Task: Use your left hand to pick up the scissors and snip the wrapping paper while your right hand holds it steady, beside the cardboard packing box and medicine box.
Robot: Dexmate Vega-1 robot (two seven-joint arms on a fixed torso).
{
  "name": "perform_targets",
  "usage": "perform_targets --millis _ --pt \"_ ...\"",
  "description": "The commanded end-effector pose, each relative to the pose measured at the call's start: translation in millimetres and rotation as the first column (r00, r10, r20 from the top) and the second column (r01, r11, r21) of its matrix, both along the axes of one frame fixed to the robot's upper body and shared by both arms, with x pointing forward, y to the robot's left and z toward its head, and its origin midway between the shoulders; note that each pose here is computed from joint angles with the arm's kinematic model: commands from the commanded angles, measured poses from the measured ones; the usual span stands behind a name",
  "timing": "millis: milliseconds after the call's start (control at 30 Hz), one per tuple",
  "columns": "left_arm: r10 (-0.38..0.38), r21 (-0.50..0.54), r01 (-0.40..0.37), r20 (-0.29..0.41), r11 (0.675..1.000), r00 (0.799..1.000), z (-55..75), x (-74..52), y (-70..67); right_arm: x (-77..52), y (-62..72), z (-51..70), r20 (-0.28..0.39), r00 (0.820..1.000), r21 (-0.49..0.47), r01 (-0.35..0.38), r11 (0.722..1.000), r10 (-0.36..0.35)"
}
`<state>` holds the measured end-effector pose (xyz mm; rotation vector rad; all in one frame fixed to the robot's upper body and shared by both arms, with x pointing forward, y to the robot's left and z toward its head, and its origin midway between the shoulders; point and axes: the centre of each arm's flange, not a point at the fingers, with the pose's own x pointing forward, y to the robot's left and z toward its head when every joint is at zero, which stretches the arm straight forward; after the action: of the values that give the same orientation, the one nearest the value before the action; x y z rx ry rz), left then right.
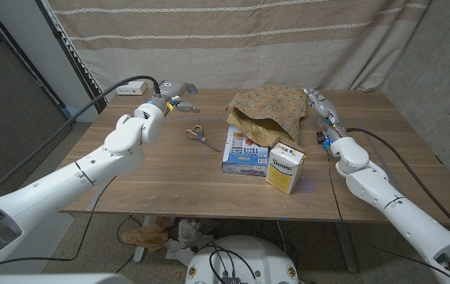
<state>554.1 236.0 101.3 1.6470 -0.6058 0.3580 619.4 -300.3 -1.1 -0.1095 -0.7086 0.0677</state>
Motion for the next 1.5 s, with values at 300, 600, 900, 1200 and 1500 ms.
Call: perform_targets --millis 300,600,900,1200,1500 --pt "0.054 0.078 -0.048 -0.079 0.996 0.995 1.3 3.6 -11.0 -0.9 -1.5 0.0 -0.002 1.0 0.008 0.001 1.0 -0.001" --pt "0.064 0.103 -0.052 -0.119 0.993 0.991 0.8 6.1 -15.6 -0.5 -1.9 -0.5 -0.008 1.0 0.015 -0.001 1.0 0.001" --pt "0.078 0.146 -0.057 -0.145 0.988 0.986 1.4 8.4 -23.5 1.0 -1.2 -0.4 -0.009 1.0 0.022 -0.006 1.0 0.007" --pt "0.112 0.173 -0.088 -0.131 0.981 0.985 5.4 8.2 -25.0 1.0 -3.7 -1.9 -0.01 1.0 0.038 -0.01 0.999 0.01" --pt "0.128 0.243 -0.096 -0.12 0.965 0.984 18.2 6.0 -31.9 2.0 -4.3 -2.2 -0.009 1.0 0.042 -0.021 0.999 0.022"
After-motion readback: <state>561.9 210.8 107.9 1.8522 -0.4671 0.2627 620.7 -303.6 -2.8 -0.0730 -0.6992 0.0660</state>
